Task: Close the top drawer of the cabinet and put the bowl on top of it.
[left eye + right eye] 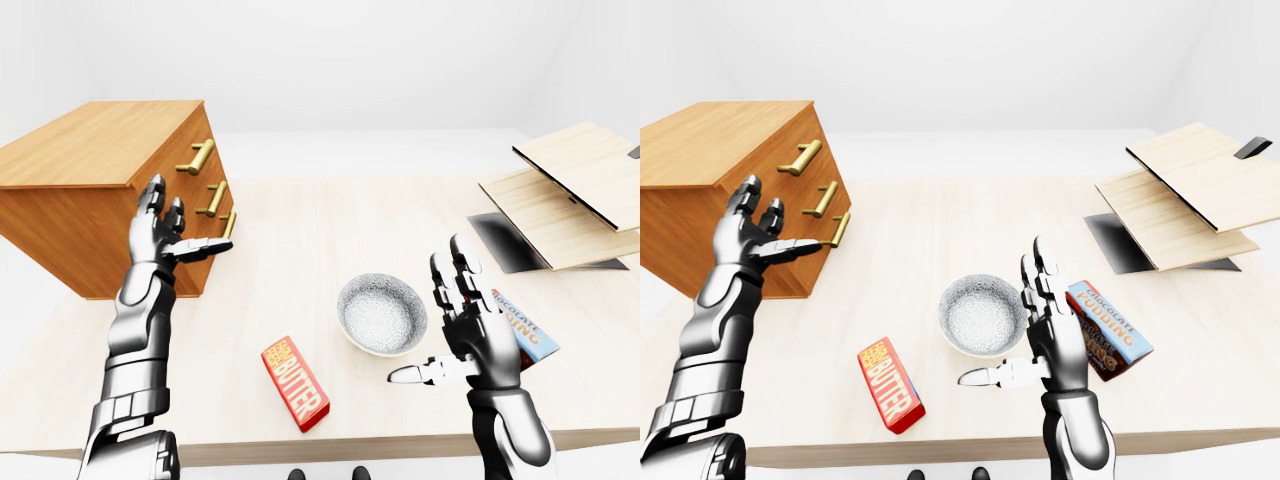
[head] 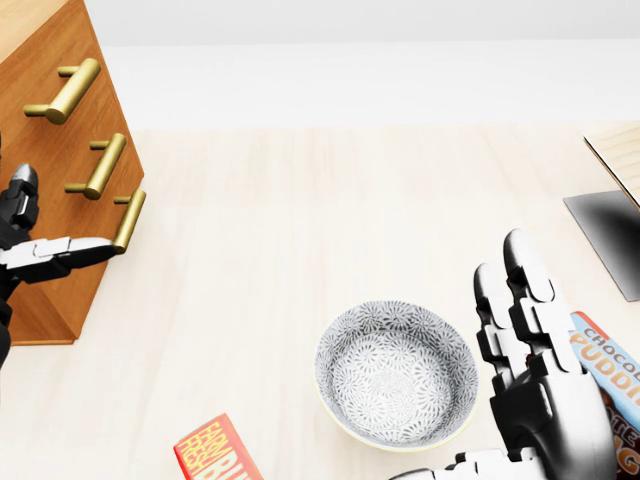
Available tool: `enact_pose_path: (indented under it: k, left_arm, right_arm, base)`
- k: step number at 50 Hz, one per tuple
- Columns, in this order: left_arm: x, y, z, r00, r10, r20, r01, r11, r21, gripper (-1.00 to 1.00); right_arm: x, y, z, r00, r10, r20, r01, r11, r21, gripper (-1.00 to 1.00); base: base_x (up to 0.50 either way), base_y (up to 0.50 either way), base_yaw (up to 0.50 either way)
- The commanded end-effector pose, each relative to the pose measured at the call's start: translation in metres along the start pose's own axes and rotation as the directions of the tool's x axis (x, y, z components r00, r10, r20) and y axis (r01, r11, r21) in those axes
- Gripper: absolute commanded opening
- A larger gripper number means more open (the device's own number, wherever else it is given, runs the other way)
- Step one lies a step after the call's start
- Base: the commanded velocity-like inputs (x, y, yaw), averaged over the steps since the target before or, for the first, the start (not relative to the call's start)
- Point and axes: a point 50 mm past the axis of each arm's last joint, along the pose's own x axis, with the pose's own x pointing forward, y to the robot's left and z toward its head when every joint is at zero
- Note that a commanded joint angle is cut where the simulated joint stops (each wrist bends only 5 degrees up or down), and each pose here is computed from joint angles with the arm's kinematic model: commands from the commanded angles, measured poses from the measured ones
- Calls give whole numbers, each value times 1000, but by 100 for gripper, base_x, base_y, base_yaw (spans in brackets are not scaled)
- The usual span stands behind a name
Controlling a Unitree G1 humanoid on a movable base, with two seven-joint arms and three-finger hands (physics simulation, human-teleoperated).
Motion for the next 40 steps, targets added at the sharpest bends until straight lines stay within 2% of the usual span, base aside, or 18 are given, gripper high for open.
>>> enact_pose_path:
  k: [1,7,9,12,13,14,15,17,19,24,25,26,27,30,31,34,35,40]
  left_arm:
    - [-12,-2,16,996,15,93,-16,1000,2,100]
    - [-35,-24,35,975,-55,215,48,998,40,100]
    - [-51,-41,39,960,-123,252,108,991,76,100]
    - [-58,-49,41,950,-157,271,134,986,100,100]
    - [-67,-55,44,941,-171,293,146,984,106,100]
    - [-68,-55,44,940,-172,296,146,983,108,100]
    - [-75,-61,45,931,-197,306,167,978,123,100]
    - [-86,-71,44,921,-242,306,200,966,161,100]
    - [-93,-76,44,917,-255,308,208,962,179,100]
    - [-101,-83,43,912,-271,309,213,955,208,100]
    - [-112,-90,46,902,-284,324,220,950,220,100]
    - [-112,-90,46,902,-285,325,220,950,223,100]
    - [-122,-95,50,892,-301,338,231,945,233,100]
    - [-122,-96,50,891,-303,339,231,944,236,100]
    - [-129,-99,52,890,-292,350,205,943,263,100]
    - [-134,-103,54,889,-288,355,188,939,289,100]
    - [-137,-108,51,886,-319,336,219,927,303,100]
    - [-142,-116,41,896,-332,294,240,921,306,100]
  right_arm:
    - [0,0,0,1000,0,-1,0,1000,-1,100]
    - [0,0,0,1000,0,-2,0,1000,0,100]
    - [0,0,0,1000,-2,-1,2,1000,0,100]
    - [0,0,0,1000,-2,-2,2,1000,0,100]
    - [0,-1,1,1000,-2,-1,2,1000,0,100]
    - [0,-1,1,1000,-2,-1,2,1000,0,100]
    - [0,-1,0,1000,-3,-1,3,1000,0,100]
    - [1,-1,0,1000,-3,-1,3,1000,0,100]
    - [1,-1,-1,1000,-3,-3,3,1000,-1,100]
    - [1,0,-2,1000,-2,-5,2,1000,-5,100]
    - [1,-1,-2,1000,-3,-6,3,1000,-4,100]
    - [1,-1,-2,1000,-3,-6,3,1000,-4,100]
    - [1,-1,-2,1000,-4,-8,4,1000,-6,100]
    - [1,-1,-2,1000,-4,-8,4,1000,-6,100]
    - [0,-1,-1,1000,-4,-6,4,1000,-6,100]
    - [-1,-2,0,1000,-5,-5,5,1000,-6,100]
    - [-1,-2,0,1000,-5,-4,5,1000,-5,100]
    - [-1,-3,1,1000,-6,-4,6,1000,-4,100]
  base:
    - [0,0,0]
    - [0,0,0]
    - [0,0,0]
    - [0,0,0]
    - [0,0,0]
    - [0,0,0]
    - [0,0,0]
    - [0,0,0]
    - [0,0,0]
    - [0,0,0]
    - [0,0,0]
    - [0,0,0]
    - [0,0,0]
    - [0,0,0]
    - [0,0,0]
    - [0,0,0]
    - [0,0,0]
    - [0,0,0]
